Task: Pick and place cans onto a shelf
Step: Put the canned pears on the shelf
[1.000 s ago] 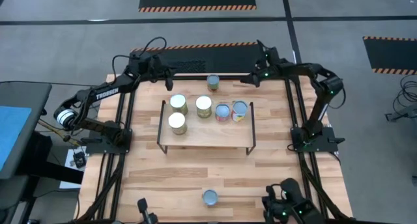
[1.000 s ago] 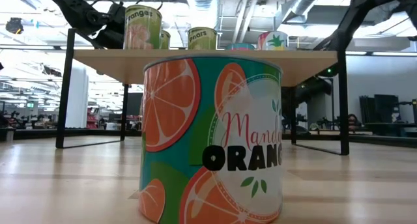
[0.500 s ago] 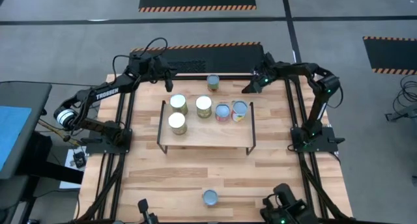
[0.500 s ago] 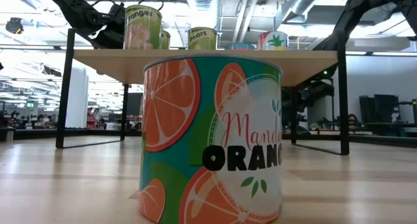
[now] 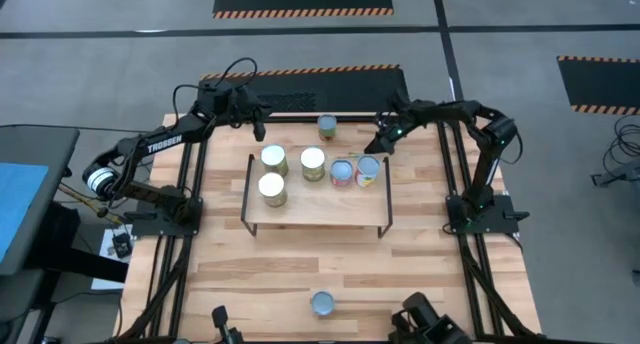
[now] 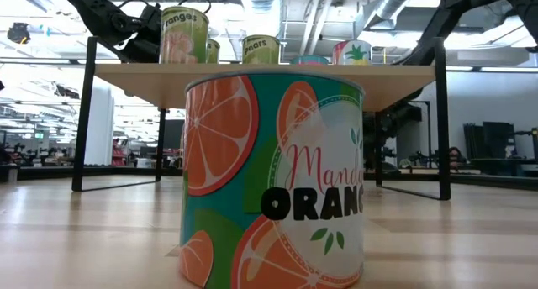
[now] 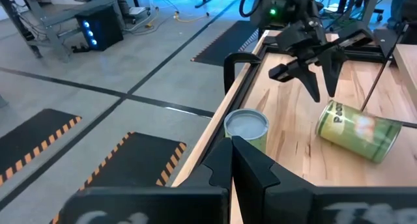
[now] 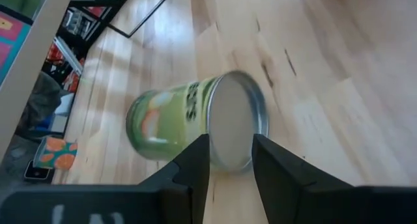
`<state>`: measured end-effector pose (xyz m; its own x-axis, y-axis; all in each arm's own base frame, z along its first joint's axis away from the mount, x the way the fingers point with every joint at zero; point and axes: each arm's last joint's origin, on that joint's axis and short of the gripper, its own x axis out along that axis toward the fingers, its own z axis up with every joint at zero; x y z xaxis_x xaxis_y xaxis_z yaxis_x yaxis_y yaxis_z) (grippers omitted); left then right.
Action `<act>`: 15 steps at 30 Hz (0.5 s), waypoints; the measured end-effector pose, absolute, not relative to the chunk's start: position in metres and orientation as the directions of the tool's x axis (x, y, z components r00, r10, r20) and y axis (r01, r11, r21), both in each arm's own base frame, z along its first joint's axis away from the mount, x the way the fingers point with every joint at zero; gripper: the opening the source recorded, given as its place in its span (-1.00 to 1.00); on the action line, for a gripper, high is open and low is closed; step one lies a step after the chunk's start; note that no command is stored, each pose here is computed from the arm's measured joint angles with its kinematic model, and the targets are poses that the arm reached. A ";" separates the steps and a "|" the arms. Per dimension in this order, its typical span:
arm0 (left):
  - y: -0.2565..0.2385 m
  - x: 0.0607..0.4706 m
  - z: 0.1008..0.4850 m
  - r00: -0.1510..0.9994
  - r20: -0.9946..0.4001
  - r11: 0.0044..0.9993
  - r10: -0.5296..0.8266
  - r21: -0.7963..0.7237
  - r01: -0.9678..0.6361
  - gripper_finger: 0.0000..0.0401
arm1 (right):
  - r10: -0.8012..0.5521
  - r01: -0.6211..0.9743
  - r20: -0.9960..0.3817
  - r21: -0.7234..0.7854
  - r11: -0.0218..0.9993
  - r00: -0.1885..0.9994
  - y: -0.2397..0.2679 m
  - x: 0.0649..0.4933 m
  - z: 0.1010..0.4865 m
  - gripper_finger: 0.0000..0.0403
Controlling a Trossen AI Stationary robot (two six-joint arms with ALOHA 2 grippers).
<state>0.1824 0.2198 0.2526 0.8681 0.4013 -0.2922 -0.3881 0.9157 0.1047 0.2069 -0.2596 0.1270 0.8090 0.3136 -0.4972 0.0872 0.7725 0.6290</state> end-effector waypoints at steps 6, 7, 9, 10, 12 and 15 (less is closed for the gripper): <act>0.220 0.182 0.252 0.868 -0.293 0.916 0.401 0.103 -0.388 -1.00 | 0.347 0.042 -0.495 0.617 0.786 0.797 -0.250 0.220 0.128 -0.39; 0.220 0.182 0.252 0.868 -0.294 0.916 0.401 0.103 -0.388 -1.00 | 0.352 0.032 -0.494 0.614 0.789 0.795 -0.248 0.223 0.128 -0.39; 0.220 0.182 0.252 0.868 -0.294 0.916 0.401 0.103 -0.388 -1.00 | 0.352 0.017 -0.495 0.597 0.802 0.794 -0.246 0.228 0.128 -0.40; 0.220 0.182 0.252 0.868 -0.294 0.916 0.401 0.102 -0.388 -1.00 | 0.350 0.011 -0.499 0.586 0.811 0.793 -0.244 0.231 0.128 -0.40; 0.220 0.182 0.252 0.868 -0.295 0.916 0.400 0.101 -0.388 -1.00 | 0.338 0.005 -0.508 0.560 0.829 0.792 -0.243 0.235 0.129 -0.39; 0.220 0.182 0.252 0.866 -0.301 0.917 0.398 0.100 -0.387 -1.00 | 0.320 -0.001 -0.524 0.520 0.854 0.789 -0.240 0.243 0.130 -0.40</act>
